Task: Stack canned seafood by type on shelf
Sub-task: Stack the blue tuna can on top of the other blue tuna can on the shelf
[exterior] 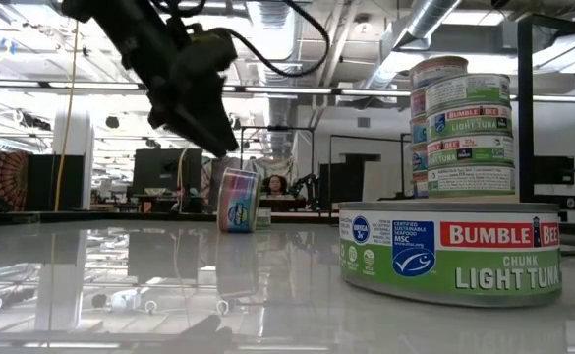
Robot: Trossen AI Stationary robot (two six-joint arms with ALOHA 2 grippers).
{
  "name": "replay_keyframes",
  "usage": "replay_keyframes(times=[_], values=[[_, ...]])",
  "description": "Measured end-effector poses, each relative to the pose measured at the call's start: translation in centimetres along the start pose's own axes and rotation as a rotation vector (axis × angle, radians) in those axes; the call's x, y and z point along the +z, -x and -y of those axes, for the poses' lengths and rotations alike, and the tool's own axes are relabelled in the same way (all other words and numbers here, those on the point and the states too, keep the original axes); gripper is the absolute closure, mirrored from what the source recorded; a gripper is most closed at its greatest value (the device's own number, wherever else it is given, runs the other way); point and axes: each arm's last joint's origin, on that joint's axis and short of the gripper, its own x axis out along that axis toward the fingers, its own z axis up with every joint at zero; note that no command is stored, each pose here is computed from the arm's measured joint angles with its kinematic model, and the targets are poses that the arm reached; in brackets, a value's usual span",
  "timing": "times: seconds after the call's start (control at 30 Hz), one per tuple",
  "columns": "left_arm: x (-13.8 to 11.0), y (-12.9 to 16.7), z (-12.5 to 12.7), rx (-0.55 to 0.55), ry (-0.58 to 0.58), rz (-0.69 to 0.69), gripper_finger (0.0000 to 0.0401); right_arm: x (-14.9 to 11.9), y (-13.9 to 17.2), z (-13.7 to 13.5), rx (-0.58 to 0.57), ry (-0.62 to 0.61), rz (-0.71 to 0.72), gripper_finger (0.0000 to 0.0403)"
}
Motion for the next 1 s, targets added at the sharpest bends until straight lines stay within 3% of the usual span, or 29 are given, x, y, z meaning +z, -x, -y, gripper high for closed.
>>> replay_keyframes(times=[0.17,0.33,0.8,1.0], values=[[-1.6,-1.4,2.0,0.040,0.016,0.037,0.0166,0.0,-0.1,-0.1,0.002,-0.003,0.000,0.0131],[-2.7,-2.3,2.4,0.129,0.087,0.057,0.0121,0.0,-0.3,-0.2,0.003,0.002,-0.003,0.0131],[-4.6,-5.1,2.0,0.390,0.107,0.181,0.0110,0.1,-0.4,-0.2,0.006,0.021,0.014,0.0131],[-4.0,-5.1,2.4,0.375,0.143,0.247,0.0110,0.2,-0.4,-0.2,0.003,0.045,0.018,0.0131]])
